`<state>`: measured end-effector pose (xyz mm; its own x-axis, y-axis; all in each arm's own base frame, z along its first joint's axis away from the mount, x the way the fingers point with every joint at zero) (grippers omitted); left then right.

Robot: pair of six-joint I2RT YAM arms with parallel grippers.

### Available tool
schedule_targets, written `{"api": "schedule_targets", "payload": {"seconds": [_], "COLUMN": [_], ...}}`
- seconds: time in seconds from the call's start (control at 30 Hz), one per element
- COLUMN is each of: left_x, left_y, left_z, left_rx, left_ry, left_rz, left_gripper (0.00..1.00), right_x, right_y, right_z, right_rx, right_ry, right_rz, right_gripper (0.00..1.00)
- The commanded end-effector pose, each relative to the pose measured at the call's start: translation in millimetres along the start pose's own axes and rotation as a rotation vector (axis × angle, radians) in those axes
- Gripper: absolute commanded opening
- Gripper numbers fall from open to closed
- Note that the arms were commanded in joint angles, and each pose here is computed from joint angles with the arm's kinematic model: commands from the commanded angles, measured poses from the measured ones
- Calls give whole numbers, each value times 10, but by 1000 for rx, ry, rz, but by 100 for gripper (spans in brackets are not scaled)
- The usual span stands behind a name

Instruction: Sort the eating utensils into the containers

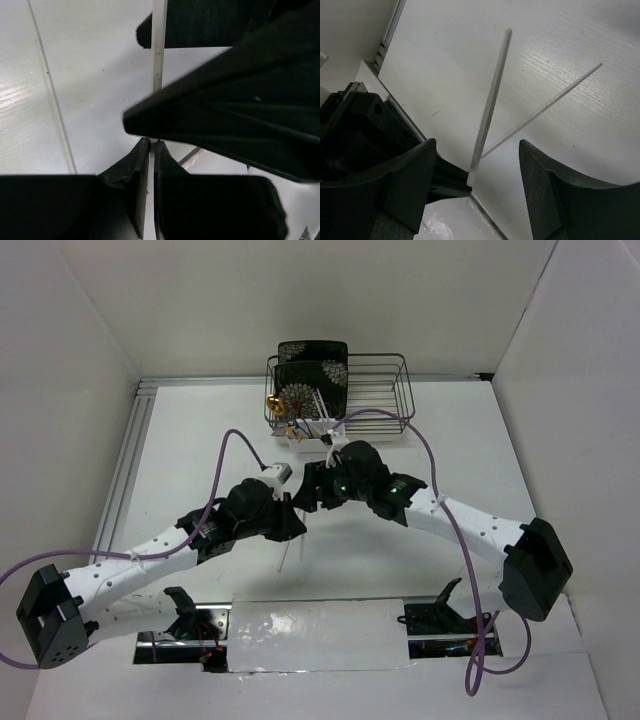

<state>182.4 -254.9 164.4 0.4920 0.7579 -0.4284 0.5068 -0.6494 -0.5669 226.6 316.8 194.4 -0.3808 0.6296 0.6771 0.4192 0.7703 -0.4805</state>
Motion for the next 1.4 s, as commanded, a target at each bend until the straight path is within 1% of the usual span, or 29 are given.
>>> {"api": "schedule_targets", "payload": {"seconds": [0.0, 0.03, 0.07, 0.13, 0.17, 0.23, 0.27, 0.3, 0.33, 0.37, 0.4, 0.5, 0.53, 0.57, 0.6, 0.63, 0.67, 0.7, 0.73, 0.77, 0.8, 0.83, 0.87, 0.93, 1.0, 1.13, 1.2, 1.33, 1.37], "left_x": [-227, -241, -273, -272, -295, -322, -319, -319, -333, -330, -320, -354, -346, -309, -296, -226, -233, -168, -148, -52, -46, 6, 98, 73, 152, 284, 311, 413, 458], "left_y": [-53, -54, -65, -61, -62, -60, -61, -55, -74, -75, -98, -222, -327, -387, -467, -665, -667, -709, -781, -814, -791, -795, -799, -751, -710, -609, -582, -542, -508], "left_z": [-276, -294, -326, -316, -341, -346, -356, -357, -387, -381, -373, -519, -577, -634, -708, -830, -827, -851, -882, -920, -852, -852, -884, -819, -810, -705, -647, -622, -601], "left_rx": [-86, -94, -105, -100, -104, -106, -112, -111, -121, -118, -115, -156, -177, -196, -221, -290, -289, -305, -330, -345, -326, -327, -335, -295, -267, -219, -200, -180, -166], "left_ry": [35, 41, 43, 44, 48, 52, 52, 52, 64, 63, 73, 93, 89, 84, 75, 78, 80, 93, 101, 88, 103, 93, 90, 93, 72, 26, 19, 16, 8], "left_rz": [92, 100, 112, 115, 124, 139, 138, 138, 140, 141, 136, 136, 130, 118, 114, 93, 95, 79, 80, 58, 67, 62, 43, 88, 88, 66, 81, 69, 58], "left_gripper": [7, 7, 8, 8, 8, 8, 8, 8, 11, 12, 24, 50, 66, 71, 73, 79, 79, 81, 83, 84, 85, 85, 85, 85, 85, 86, 86, 86, 86], "right_x": [186, 208, 225, 209, 192, 197, 206, 210, 182, 214, 174, 162, 76, 63, 144, 99, 137, 248, 211, 300, 327, 308, 329, 287, 248, 113, 35, -27, -107], "right_y": [16, 14, 31, 42, 55, 73, 75, 76, 46, 19, -18, -206, -284, -368, -474, -681, -685, -822, -936, -1007, -1044, -1097, -1109, -1071, -937, -643, -515, -417, -323], "right_z": [-245, -244, -213, -229, -228, -242, -229, -225, -256, -318, -348, -684, -863, -1001, -1195, -1546, -1579, -1789, -1982, -2156, -2286, -2409, -2524, -2739, -2841, -2853, -2816, -2818, -2796], "right_rx": [-100, -104, -103, -119, -121, -120, -117, -116, -130, -152, -166, -244, -280, -310, -342, -420, -431, -496, -553, -613, -648, -680, -703, -717, -710, -669, -666, -698, -678], "right_ry": [-47, -56, -60, -66, -68, -77, -87, -91, -104, -105, -138, -193, -207, -215, -277, -311, -338, -363, -406, -475, -505, -518, -610, -660, -710, -758, -762, -746, -736], "right_rz": [-3, 4, 9, 49, 59, 59, 57, 56, 72, 71, 96, 133, 160, 170, 161, 181, 165, 143, 163, 138, 130, 130, 129, 128, 86, 49, 35, 15, 21], "right_gripper": [71, 68, 59, 46, 32, 18, 7, 2, 0, 0, 0, 0, 0, 0, 0, 0, 0, 0, 0, 0, 0, 0, 0, 0, 0, 0, 0, 0, 0]}}
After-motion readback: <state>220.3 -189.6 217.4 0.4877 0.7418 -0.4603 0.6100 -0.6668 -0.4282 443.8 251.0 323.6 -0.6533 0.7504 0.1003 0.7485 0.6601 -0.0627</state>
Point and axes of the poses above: each gripper's point midway between its finger pads, its own y axis out along the fingers, its own x axis along the line the jaws close on, z = x × y, the point moved 2 cm from there along -y, back along the fingers, and after that the axes turned 10 degrees about y, right-handed, at the moved point
